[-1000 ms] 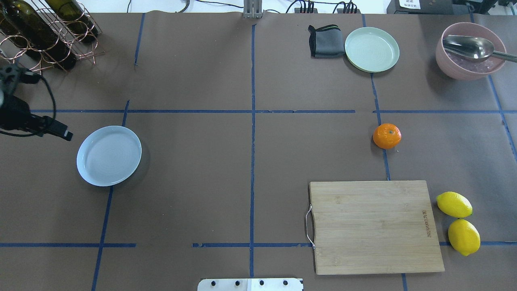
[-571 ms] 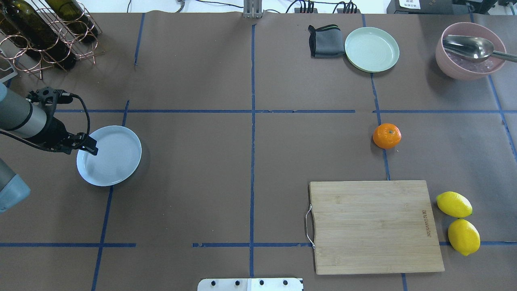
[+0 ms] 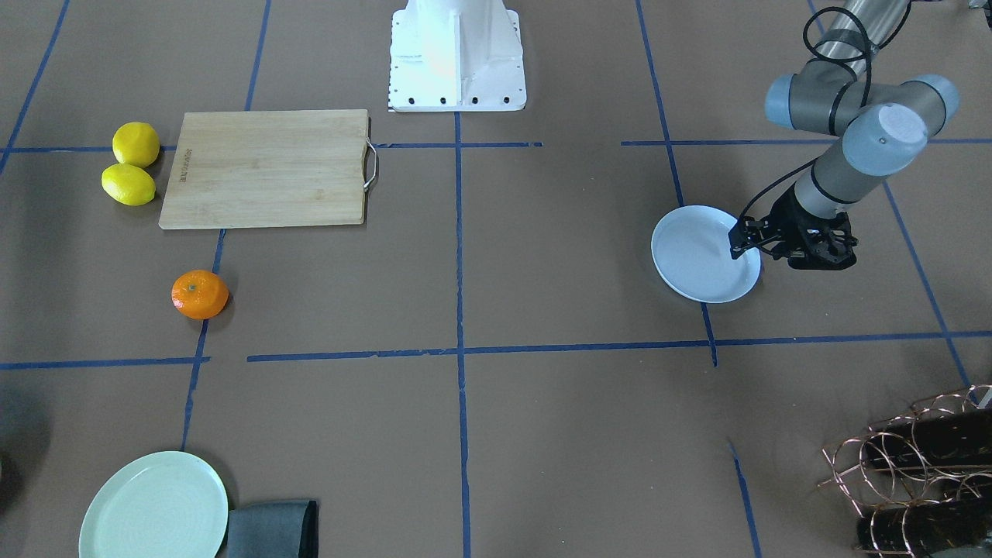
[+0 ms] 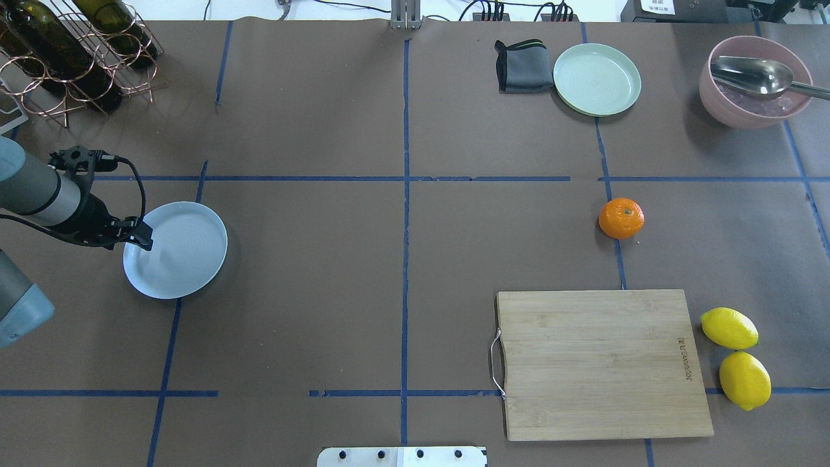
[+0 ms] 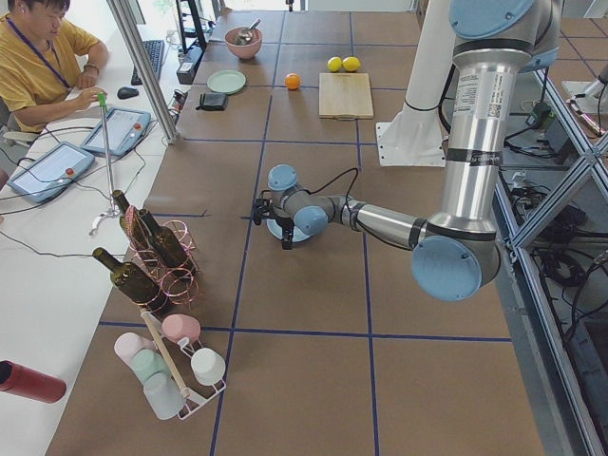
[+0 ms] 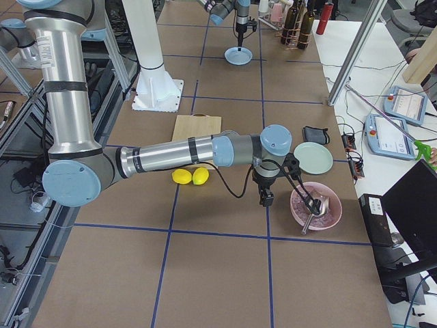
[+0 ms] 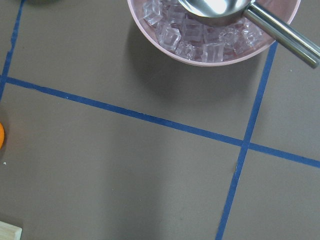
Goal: Pick orange to plate
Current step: 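Reach the left gripper to the light blue plate's rim and grip it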
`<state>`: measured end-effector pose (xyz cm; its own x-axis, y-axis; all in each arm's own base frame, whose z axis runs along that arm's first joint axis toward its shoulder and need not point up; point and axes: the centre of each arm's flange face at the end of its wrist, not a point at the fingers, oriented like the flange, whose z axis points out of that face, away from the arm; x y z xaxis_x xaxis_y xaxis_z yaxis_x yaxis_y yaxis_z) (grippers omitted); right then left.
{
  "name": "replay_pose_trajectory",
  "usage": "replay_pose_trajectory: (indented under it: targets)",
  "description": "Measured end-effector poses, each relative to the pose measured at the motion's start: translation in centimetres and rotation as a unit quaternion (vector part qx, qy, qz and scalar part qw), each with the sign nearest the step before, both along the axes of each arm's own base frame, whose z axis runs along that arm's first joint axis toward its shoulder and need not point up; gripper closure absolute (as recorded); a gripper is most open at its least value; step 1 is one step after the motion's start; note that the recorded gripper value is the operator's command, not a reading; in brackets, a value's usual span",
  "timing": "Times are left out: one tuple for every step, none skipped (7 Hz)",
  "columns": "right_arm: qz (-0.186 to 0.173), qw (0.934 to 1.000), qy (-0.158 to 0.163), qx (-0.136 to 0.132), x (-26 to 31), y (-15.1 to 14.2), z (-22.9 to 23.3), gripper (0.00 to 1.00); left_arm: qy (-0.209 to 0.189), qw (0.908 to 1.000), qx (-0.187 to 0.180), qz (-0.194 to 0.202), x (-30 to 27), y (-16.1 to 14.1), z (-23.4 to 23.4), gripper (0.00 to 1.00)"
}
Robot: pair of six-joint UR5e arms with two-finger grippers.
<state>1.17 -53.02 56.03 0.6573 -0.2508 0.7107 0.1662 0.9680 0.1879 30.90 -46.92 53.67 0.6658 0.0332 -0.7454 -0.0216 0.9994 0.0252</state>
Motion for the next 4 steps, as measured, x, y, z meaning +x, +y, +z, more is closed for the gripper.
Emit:
replay_pose_trajectory:
  targets:
    - [0.000,1.0000,0.000,0.000,0.0,0.0,0.0,0.00,-0.001,1.0000,-0.002,0.001,0.2,0.0,0.3,1.00]
    - [0.000,1.0000,0.000,-0.001,0.0,0.0,0.1,0.00,0.001,1.0000,-0.002,0.003,0.4,0.1,0.1,1.00]
    - [0.000,1.0000,0.000,-0.001,0.0,0.0,0.1,0.00,0.003,1.0000,0.001,0.005,0.4,0.1,-0.2,1.00]
    - [0.001,1.0000,0.000,-0.001,0.1,0.0,0.1,0.00,0.013,0.9998,0.011,0.005,0.3,0.2,-1.7,1.00]
